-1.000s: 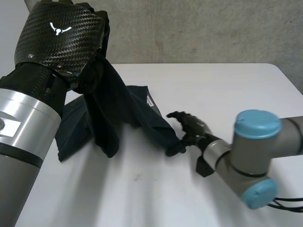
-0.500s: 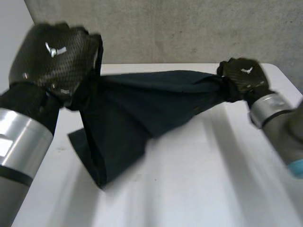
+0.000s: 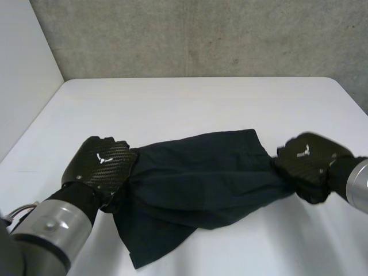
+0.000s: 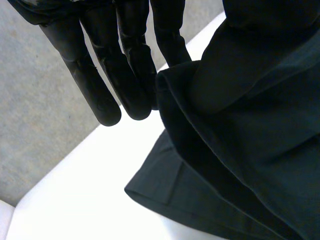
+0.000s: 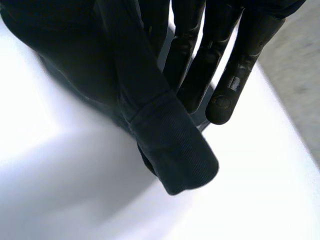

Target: Fold the shorts.

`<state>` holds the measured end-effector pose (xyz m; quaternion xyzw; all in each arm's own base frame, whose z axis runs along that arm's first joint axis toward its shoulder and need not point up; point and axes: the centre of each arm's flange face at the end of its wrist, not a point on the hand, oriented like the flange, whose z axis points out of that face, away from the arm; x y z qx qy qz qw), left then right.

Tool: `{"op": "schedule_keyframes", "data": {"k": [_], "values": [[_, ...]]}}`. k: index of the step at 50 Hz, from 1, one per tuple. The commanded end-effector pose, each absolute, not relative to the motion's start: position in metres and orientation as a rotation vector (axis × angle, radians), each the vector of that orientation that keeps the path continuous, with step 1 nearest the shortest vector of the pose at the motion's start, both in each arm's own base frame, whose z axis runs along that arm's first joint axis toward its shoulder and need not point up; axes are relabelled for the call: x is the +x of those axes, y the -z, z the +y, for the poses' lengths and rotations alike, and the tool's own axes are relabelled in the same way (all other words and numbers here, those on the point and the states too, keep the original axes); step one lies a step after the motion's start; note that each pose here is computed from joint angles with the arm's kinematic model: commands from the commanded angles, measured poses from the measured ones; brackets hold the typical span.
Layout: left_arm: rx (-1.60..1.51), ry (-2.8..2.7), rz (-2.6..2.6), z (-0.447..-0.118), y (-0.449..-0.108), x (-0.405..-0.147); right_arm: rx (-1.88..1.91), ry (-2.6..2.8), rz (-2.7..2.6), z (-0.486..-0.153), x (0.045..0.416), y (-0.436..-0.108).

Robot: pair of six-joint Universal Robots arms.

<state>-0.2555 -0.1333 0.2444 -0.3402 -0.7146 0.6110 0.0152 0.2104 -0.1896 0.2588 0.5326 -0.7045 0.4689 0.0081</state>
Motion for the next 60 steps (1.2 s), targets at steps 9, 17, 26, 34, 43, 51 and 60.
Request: {"op": "schedule_keyframes", "data": {"k": [9, 17, 26, 34, 43, 51, 60], "values": [[-1.109, -1.801, -2.353, -0.164, -0.217, -0.265, 1.827, -1.182, -2.238, -0.208, 0.200, -0.247], [-1.064, -1.864, -2.326, -0.190, -0.216, -0.279, 1.716, -1.226, -2.119, -0.268, 0.214, -0.234], [-0.964, -1.961, -2.348, -0.252, -0.188, -0.293, 1.739, -1.459, -1.904, -0.320, 0.272, -0.211], [-1.022, -1.933, -2.475, -0.286, -0.155, -0.283, 1.825, -1.665, -1.783, -0.357, 0.302, -0.169], [-1.017, -1.989, -2.466, -0.300, -0.157, -0.279, 1.827, -1.728, -1.757, -0.377, 0.313, -0.135], [-0.996, -2.086, -2.402, -0.311, -0.159, -0.285, 1.749, -1.810, -1.699, -0.391, 0.317, -0.129], [-0.877, -2.249, -2.348, -0.318, -0.177, -0.286, 1.238, -2.229, -1.866, -0.413, 0.311, -0.202]]}}
